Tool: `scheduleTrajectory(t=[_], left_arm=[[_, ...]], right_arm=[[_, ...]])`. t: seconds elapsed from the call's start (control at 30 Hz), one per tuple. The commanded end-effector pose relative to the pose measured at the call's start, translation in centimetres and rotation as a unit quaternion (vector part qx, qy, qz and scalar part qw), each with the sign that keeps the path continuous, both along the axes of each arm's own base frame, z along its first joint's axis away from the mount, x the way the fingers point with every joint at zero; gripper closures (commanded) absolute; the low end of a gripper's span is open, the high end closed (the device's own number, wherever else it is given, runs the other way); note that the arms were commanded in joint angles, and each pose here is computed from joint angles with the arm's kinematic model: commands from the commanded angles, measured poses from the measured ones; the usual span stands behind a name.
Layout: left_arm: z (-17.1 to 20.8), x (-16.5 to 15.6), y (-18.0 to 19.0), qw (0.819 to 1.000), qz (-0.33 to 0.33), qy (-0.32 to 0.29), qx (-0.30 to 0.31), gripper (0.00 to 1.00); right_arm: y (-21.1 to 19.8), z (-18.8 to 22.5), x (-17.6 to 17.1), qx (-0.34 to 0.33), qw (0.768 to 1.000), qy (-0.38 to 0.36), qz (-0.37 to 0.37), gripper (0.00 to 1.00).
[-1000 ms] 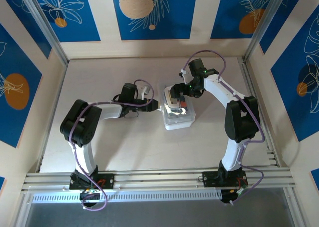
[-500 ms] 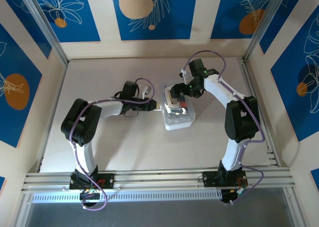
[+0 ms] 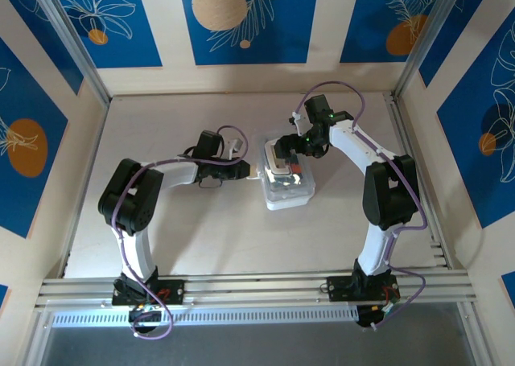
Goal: Pack the tool kit
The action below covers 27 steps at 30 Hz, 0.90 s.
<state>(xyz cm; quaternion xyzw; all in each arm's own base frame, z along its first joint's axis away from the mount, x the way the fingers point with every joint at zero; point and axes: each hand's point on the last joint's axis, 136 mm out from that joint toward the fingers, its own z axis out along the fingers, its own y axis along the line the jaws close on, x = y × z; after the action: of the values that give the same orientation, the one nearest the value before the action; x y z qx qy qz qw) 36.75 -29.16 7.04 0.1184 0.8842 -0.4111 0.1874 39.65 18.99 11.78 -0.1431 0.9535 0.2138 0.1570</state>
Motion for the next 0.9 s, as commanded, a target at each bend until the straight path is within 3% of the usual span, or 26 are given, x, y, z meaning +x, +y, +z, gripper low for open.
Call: scheduleTrajectory(t=[0.0, 0.87], left_arm=[[3.4, 0.5, -0.6, 0.999, -0.023, -0.040, -0.022, 0.81], [5.9, 0.7, -0.2, 0.998, -0.025, -0.056, -0.025, 0.81]], right_arm=[[2.2, -1.7, -3.4, 0.040, 0.996, 0.070, 0.034, 0.01], [2.1, -1.9, -3.7, 0.040, 0.996, 0.075, 0.032, 0.01]])
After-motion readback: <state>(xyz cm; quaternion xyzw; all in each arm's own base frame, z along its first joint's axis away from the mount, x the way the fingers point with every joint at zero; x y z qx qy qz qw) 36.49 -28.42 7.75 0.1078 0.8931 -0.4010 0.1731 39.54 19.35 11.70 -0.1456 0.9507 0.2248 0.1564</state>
